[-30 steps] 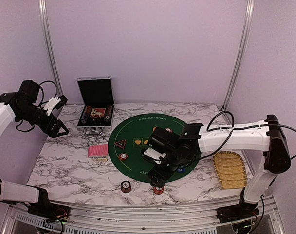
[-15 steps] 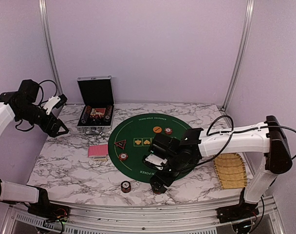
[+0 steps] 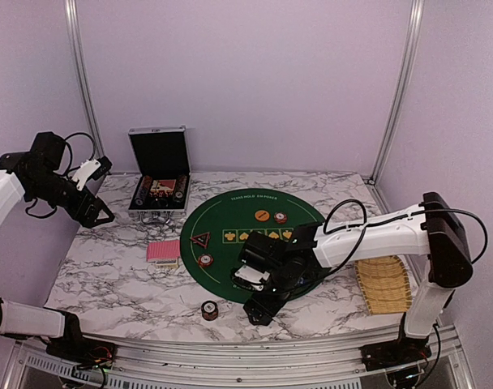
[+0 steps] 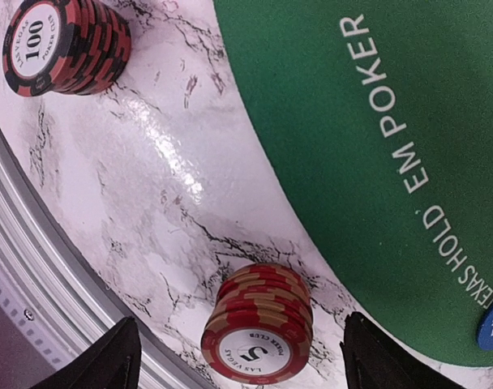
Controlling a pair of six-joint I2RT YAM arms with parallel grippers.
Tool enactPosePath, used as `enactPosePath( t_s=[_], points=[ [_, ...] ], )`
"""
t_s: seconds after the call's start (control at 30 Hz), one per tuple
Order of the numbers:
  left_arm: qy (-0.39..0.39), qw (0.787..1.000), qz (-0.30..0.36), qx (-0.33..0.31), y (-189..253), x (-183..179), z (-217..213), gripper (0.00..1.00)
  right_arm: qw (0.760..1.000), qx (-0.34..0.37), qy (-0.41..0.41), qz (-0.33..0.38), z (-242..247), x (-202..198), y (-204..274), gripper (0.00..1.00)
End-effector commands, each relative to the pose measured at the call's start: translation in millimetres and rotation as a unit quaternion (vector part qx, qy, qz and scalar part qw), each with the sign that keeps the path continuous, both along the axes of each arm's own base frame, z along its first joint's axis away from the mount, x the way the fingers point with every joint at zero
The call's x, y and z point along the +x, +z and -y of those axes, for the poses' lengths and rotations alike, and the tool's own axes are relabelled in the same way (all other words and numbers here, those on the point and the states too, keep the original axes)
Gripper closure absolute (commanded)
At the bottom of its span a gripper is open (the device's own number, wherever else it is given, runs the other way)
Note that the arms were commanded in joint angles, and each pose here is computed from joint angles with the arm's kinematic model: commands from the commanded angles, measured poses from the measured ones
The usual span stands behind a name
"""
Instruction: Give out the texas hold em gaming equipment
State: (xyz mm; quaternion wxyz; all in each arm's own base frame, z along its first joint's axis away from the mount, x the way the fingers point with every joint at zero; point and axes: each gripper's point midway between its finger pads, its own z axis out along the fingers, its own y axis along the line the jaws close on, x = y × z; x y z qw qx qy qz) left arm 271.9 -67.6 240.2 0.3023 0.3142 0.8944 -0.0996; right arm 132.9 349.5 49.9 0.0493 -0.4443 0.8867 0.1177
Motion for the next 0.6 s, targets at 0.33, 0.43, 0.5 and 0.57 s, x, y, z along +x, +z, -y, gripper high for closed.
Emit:
enactPosePath(
  t_s=[0.33, 0.43, 0.5, 0.57],
  points=[
    [-0.005, 1.000, -0.003, 0.006, 3.8, -5.5, -0.5, 0.01, 1.000, 0.001, 0.008, 0.016, -8.2, 5.2, -10.7, 0.36],
    [-0.005, 1.000, -0.002, 0.007, 4.2, -5.7, -0.9, 0.01, 1.000, 0.000, 0.009, 0.017, -7.6, 4.7, -10.9, 0.41],
    [-0.004, 1.000, -0.001, 0.007, 4.6, -5.9, -1.2, 0.01, 1.000, -0.003, 0.009, 0.017, -5.7, 5.0, -11.9, 0.42],
    [-0.005, 1.000, -0.001, 0.007, 4.6, -5.9, -1.0, 0.01, 1.000, -0.007, 0.010, 0.017, -4.0, 4.4, -13.5, 0.42]
  ],
)
